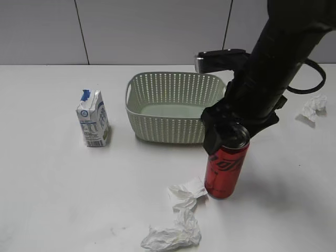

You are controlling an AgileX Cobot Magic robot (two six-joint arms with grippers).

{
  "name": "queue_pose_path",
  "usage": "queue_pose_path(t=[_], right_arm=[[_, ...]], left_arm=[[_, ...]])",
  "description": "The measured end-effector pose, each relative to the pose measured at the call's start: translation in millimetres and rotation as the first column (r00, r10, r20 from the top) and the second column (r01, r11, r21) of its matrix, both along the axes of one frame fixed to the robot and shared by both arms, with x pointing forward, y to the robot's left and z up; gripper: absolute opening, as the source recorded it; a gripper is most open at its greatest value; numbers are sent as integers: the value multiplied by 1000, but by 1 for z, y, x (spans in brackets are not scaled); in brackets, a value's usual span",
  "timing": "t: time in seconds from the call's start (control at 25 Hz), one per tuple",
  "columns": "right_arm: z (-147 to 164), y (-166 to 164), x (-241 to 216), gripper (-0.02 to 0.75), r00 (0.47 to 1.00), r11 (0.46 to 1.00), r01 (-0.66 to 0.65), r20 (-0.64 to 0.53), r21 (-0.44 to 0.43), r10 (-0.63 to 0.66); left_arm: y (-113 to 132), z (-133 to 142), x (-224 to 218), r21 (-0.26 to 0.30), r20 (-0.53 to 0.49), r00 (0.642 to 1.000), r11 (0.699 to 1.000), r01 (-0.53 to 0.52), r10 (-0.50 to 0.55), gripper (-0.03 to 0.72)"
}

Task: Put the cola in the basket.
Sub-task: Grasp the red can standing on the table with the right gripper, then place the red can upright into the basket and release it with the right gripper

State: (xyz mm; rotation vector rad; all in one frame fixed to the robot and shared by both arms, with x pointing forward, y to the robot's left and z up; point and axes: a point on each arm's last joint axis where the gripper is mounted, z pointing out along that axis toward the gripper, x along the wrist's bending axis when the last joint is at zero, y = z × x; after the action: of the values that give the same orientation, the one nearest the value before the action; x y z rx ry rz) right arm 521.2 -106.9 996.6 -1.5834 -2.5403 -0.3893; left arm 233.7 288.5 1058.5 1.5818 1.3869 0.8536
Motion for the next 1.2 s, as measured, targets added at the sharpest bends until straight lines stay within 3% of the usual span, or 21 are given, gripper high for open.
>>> queue_pose_path(t=[0.28,0.4,0.52,0.72,0.96,1.2], right_arm=[[-25,3,5,591,999,998,-20,-45,-63,17],[-25,3,5,581,999,998,-21,-46,-67,18],[-25,1,4,521,998,996,-23,-59,-86,18],[-21,1,3,521,995,994,-32,-100,-104,21],[28,12,22,521,997,995,-66,-33,-76,64],[100,23,47,521,973,997,-73,220,6,70]], left_arm=[[0,0,0,0,1,1000,1000,0,0,229],[0,0,0,0,1,1000,1000,0,0,229],[0,0,0,0,1,1000,1000,0,0,229],[0,0,0,0,1,1000,1000,0,0,229],[0,0,0,0,1,1000,1000,0,0,229],[0,0,0,0,1,1000,1000,0,0,229]])
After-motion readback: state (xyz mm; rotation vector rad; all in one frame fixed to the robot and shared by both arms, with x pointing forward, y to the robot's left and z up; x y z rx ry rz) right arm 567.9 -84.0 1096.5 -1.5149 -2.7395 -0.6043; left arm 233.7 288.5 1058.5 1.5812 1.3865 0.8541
